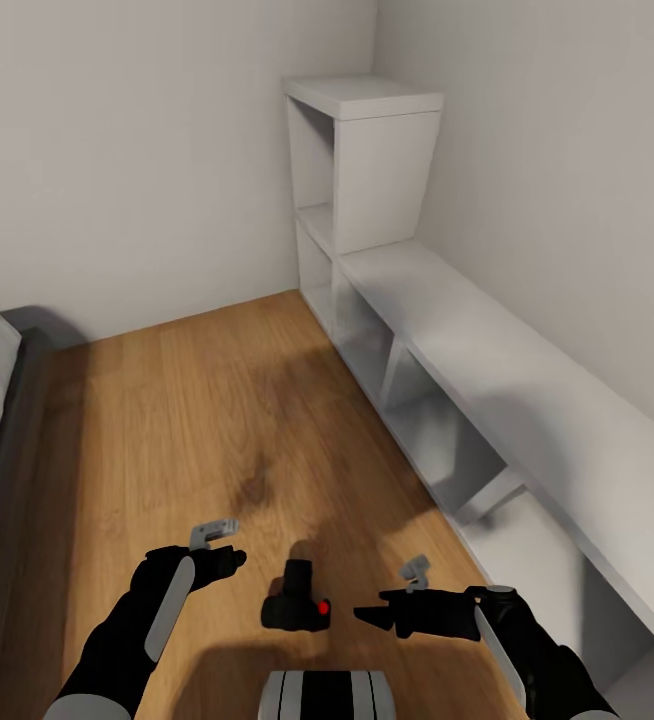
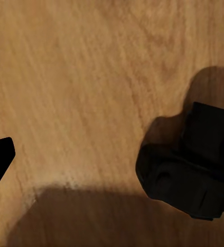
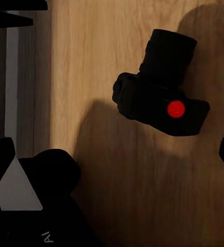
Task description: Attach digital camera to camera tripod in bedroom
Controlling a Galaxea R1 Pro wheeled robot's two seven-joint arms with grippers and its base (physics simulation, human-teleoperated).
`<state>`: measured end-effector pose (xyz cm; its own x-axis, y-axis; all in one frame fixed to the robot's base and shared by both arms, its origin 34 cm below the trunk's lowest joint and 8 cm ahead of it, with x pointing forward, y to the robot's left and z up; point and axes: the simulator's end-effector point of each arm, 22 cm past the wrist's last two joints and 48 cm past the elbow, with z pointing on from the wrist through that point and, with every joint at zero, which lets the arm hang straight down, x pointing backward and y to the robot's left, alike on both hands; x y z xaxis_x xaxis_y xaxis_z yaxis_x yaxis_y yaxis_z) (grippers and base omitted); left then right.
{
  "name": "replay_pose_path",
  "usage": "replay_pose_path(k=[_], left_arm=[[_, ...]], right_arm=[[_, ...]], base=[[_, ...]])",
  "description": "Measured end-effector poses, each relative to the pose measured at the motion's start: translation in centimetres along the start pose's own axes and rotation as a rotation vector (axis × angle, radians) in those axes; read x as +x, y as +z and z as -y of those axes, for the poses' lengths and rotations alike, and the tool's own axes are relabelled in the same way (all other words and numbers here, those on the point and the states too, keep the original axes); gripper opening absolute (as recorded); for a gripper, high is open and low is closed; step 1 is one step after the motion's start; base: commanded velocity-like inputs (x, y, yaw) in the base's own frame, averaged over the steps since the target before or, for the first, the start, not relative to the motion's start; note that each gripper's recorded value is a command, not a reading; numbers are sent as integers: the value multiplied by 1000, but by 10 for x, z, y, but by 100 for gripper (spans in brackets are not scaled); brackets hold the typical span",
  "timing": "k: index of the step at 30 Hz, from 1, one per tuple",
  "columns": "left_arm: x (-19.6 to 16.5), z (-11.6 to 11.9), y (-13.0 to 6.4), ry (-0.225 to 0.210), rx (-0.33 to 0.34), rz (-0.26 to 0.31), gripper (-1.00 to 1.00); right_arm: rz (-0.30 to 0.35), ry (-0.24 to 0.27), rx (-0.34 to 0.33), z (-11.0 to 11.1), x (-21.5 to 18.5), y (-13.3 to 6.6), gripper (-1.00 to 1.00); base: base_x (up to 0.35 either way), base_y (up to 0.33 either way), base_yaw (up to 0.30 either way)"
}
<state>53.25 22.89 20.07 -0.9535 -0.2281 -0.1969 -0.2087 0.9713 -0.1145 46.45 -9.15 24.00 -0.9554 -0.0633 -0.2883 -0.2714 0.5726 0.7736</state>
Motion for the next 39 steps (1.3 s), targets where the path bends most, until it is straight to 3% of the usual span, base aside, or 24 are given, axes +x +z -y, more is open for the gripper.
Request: replay_pose_path(k=[13, 39], left_arm=[[0, 0, 0, 0, 1, 0, 100], [2, 3, 1, -3, 3, -4, 100]], right_arm=[[-3, 2, 32, 7, 1, 0, 100], [-9, -9, 39, 8, 2, 1, 100]], base=[[0, 0, -118], [0, 0, -8]])
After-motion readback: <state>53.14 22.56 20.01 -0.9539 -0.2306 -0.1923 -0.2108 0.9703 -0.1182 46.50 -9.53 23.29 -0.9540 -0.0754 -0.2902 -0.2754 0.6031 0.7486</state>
